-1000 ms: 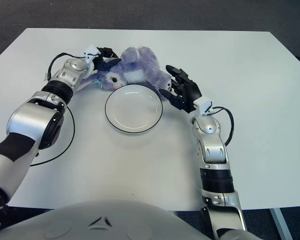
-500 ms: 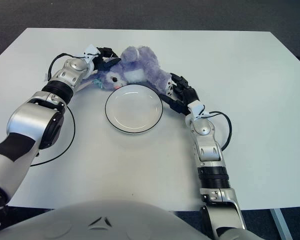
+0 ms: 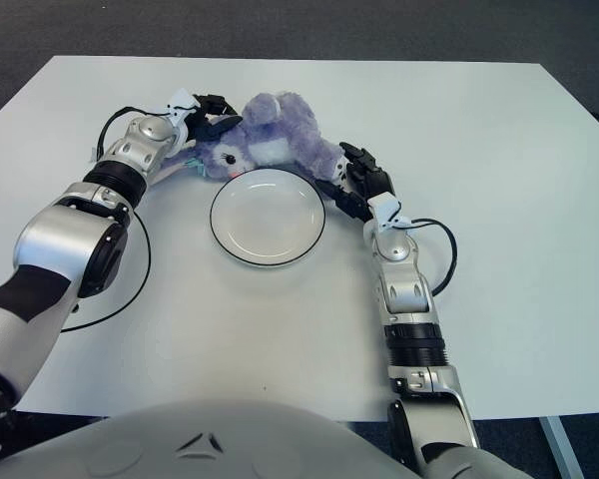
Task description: Put the doll into the plate.
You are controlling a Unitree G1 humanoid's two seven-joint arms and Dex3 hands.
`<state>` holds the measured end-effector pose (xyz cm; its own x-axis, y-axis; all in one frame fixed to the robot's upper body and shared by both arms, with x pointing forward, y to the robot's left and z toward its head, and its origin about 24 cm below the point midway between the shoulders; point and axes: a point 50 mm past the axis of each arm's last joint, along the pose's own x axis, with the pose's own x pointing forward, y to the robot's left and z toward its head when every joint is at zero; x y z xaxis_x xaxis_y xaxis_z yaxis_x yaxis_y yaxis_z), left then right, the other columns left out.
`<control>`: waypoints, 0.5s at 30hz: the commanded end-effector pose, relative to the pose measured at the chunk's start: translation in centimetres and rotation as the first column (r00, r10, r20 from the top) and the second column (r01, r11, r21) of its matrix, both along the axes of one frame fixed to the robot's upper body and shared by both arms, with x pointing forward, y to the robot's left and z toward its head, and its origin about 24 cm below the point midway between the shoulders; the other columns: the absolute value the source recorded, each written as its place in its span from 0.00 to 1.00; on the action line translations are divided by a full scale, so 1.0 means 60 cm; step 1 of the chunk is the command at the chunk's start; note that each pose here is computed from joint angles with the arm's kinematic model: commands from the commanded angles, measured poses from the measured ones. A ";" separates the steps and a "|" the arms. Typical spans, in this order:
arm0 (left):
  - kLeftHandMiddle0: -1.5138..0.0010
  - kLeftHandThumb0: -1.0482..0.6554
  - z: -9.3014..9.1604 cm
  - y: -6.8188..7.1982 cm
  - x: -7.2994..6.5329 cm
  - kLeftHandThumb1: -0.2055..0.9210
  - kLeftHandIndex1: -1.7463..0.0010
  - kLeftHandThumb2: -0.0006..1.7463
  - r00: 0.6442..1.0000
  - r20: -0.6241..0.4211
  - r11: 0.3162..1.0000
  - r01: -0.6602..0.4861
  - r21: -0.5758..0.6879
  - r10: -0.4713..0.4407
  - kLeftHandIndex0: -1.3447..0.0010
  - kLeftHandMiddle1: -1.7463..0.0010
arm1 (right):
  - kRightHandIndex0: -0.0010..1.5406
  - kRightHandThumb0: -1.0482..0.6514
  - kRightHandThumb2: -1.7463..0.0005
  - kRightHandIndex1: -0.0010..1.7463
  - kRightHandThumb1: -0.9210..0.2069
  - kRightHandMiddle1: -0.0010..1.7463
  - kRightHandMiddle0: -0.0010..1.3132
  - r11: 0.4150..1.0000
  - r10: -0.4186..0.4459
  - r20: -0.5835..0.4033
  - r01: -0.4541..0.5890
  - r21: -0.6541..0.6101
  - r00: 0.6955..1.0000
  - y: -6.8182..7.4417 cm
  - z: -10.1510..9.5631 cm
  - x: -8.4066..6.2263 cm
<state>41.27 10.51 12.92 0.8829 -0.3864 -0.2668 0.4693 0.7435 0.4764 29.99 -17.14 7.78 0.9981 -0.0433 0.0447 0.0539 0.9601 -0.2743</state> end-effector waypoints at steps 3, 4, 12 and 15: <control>0.58 0.40 -0.031 -0.010 -0.011 0.94 0.17 0.20 0.997 -0.069 0.999 0.041 -0.006 -0.041 0.61 0.00 | 0.23 0.29 1.00 0.01 0.03 0.06 0.31 1.000 -0.024 -0.012 0.024 -0.007 1.000 0.002 -0.007 0.007; 0.58 0.40 -0.031 -0.010 -0.011 0.94 0.17 0.20 0.997 -0.069 0.999 0.042 -0.006 -0.042 0.61 0.00 | 0.24 0.29 1.00 0.01 0.03 0.06 0.31 1.000 -0.026 -0.012 0.025 -0.008 1.000 0.002 -0.007 0.008; 0.58 0.40 -0.030 -0.013 -0.012 0.94 0.18 0.20 0.997 -0.068 0.999 0.049 -0.008 -0.049 0.61 0.00 | 0.26 0.29 1.00 0.01 0.03 0.07 0.34 0.998 -0.061 -0.006 0.061 0.012 0.998 0.006 -0.011 0.015; 0.58 0.40 -0.030 -0.013 -0.012 0.94 0.18 0.19 0.996 -0.068 0.999 0.051 -0.009 -0.052 0.61 0.00 | 0.28 0.30 1.00 0.01 0.03 0.07 0.35 0.997 -0.076 -0.004 0.076 0.025 0.997 0.008 -0.011 0.019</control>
<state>41.20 10.12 12.95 0.8736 -0.4083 -0.2646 0.4866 0.7360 0.4708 30.99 -16.63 7.58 0.9936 -0.0977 0.0567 0.1091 0.9608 -0.2549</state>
